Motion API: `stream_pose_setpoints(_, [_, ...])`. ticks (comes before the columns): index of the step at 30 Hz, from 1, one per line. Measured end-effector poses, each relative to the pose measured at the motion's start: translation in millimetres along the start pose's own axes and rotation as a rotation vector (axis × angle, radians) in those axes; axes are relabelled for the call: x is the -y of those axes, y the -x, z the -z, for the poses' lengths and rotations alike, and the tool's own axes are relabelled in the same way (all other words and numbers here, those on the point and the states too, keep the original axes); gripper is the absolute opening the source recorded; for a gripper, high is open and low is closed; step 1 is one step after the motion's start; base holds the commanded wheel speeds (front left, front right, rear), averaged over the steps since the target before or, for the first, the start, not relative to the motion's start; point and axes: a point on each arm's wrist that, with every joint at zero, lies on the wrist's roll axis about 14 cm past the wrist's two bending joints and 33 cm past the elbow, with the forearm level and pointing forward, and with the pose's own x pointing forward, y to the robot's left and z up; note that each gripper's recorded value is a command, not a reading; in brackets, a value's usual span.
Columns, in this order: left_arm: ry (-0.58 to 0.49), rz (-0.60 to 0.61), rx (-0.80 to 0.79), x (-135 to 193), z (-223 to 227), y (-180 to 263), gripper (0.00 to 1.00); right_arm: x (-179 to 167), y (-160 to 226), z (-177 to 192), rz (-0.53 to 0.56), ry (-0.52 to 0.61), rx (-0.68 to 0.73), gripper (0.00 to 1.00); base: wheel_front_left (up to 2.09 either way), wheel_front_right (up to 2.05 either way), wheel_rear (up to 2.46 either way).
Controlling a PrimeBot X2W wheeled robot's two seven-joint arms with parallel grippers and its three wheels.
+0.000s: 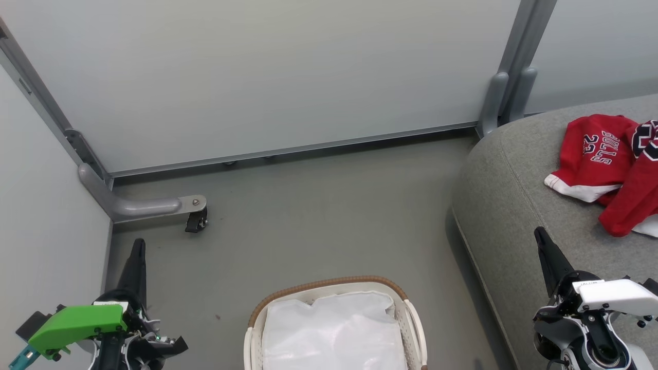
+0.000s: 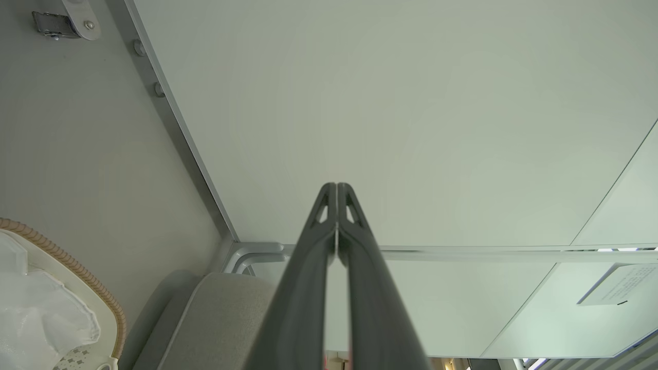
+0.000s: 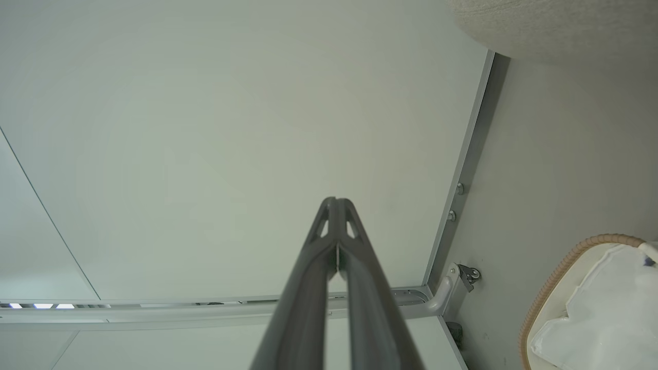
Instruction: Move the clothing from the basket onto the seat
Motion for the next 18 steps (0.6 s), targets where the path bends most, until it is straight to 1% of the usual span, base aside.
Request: stream_pose_setpoints(18, [0.000, 0.000, 0.000, 0.1, 0.0, 0.0, 0.00, 0.1, 0.0, 0.0, 0.000, 0.000, 0.000, 0.00, 0.00, 0.00, 0.00])
